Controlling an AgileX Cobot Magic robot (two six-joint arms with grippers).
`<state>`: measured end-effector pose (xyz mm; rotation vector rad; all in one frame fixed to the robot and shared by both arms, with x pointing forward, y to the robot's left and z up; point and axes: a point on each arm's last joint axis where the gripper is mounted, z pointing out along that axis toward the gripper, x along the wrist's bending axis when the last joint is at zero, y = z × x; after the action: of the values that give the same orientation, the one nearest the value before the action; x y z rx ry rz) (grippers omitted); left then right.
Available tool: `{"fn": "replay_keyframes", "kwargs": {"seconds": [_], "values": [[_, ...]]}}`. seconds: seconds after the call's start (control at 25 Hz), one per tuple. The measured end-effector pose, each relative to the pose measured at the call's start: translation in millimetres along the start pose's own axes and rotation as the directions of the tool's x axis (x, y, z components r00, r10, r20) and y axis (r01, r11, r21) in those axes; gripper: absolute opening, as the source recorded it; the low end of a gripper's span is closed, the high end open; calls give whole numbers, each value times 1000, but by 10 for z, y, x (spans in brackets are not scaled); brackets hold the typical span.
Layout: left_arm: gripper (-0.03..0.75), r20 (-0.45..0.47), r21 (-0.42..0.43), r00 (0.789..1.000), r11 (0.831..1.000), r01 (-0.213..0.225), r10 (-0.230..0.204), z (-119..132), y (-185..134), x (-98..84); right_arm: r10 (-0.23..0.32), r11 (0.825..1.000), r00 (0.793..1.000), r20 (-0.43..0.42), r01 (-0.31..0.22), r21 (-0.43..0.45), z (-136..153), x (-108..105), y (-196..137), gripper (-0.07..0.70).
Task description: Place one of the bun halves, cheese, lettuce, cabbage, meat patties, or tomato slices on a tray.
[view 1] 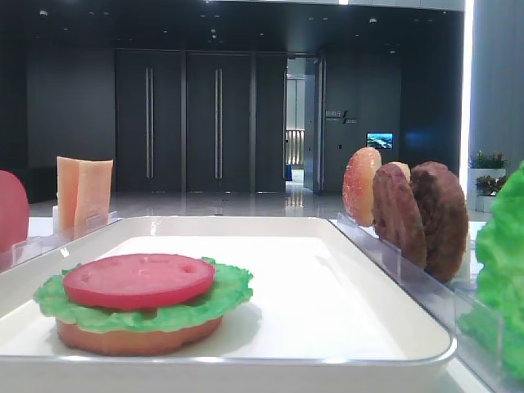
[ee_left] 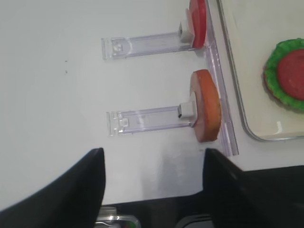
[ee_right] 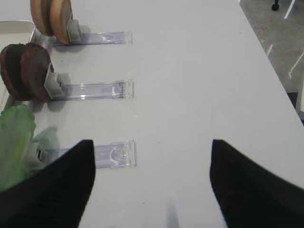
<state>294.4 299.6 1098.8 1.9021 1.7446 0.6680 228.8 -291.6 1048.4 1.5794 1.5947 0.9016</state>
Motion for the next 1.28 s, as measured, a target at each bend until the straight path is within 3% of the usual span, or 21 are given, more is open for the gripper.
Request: {"fn": "replay_keyframes", "kwargs": {"seconds": [0.36,0.68,0.88,1.28], "values": [[486,27,-122,1000,992,11,-8,138,-517,-113,0,1000,1000,0,0,0,0,0,0,485],[486,80,-176,995,983,-48,63,209,-657,-143,0,1000,1000,0,0,0,0,0,0,485],[486,39,-184,999,983,12,-5,201,-663,-96,0,1000,1000,0,0,0,0,0,0,485],[486,24,-239,999,971,25,-20,151,-729,-89,0,1000,1000,0,0,0,0,0,0,485]]}}
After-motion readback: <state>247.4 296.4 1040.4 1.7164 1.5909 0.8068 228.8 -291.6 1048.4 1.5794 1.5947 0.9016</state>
